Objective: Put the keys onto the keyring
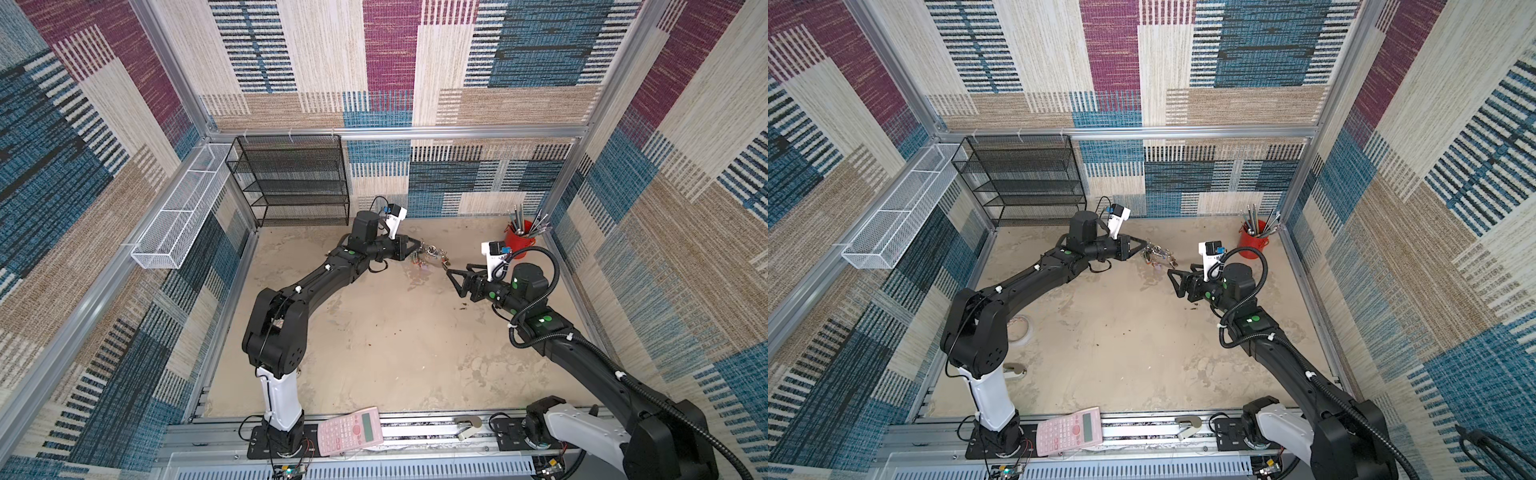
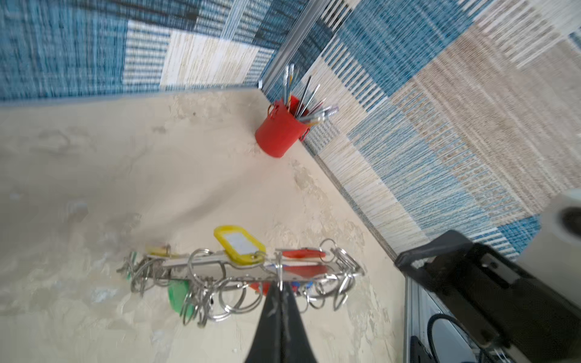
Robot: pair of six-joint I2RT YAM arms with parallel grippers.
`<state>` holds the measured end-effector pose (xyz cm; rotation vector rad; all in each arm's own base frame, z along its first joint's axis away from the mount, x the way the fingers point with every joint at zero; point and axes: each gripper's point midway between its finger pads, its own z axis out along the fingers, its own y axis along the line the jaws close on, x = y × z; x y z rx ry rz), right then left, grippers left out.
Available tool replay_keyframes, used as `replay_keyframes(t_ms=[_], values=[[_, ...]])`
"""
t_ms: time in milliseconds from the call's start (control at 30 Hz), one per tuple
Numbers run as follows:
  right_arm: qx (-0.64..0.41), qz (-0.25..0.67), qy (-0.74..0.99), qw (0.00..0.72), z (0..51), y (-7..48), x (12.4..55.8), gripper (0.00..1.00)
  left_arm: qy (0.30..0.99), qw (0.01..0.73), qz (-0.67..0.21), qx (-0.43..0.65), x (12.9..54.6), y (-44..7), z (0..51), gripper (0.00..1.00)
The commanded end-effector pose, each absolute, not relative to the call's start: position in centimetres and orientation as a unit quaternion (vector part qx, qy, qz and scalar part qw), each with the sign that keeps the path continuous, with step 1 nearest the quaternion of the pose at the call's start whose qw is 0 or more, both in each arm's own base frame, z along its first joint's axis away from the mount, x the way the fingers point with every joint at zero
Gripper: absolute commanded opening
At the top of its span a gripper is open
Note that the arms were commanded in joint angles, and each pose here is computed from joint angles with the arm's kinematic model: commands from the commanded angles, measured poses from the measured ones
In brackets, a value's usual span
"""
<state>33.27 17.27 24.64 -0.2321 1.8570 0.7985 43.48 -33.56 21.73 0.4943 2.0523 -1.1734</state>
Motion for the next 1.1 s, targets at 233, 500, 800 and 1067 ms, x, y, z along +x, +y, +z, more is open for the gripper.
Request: replay_keyframes(t_ms=[233,500,800,1067], values=[[-0.109,0.354,0.761,0.532,25.3,17.9,33.0,0.87,0.832,0.345,-0.414,0.132,40.3,-29.7,16.1,0.00],[-0.100,0.350,0.754,0.547,25.8,17.5,33.1,0.93,0.844,0.388,-0.357,0.095,39.3,-26.0,16.6,0.37],[-0.022,0.264,0.746,0.611,28.4,12.9,35.3,1.00,0.845,0.484,-0.227,0.003,38.4,-17.3,20.9,0.81],[0.102,0.138,0.733,0.658,26.4,5.8,36.1,1.00,0.827,0.543,-0.037,-0.142,35.9,-5.8,21.2,0.99]])
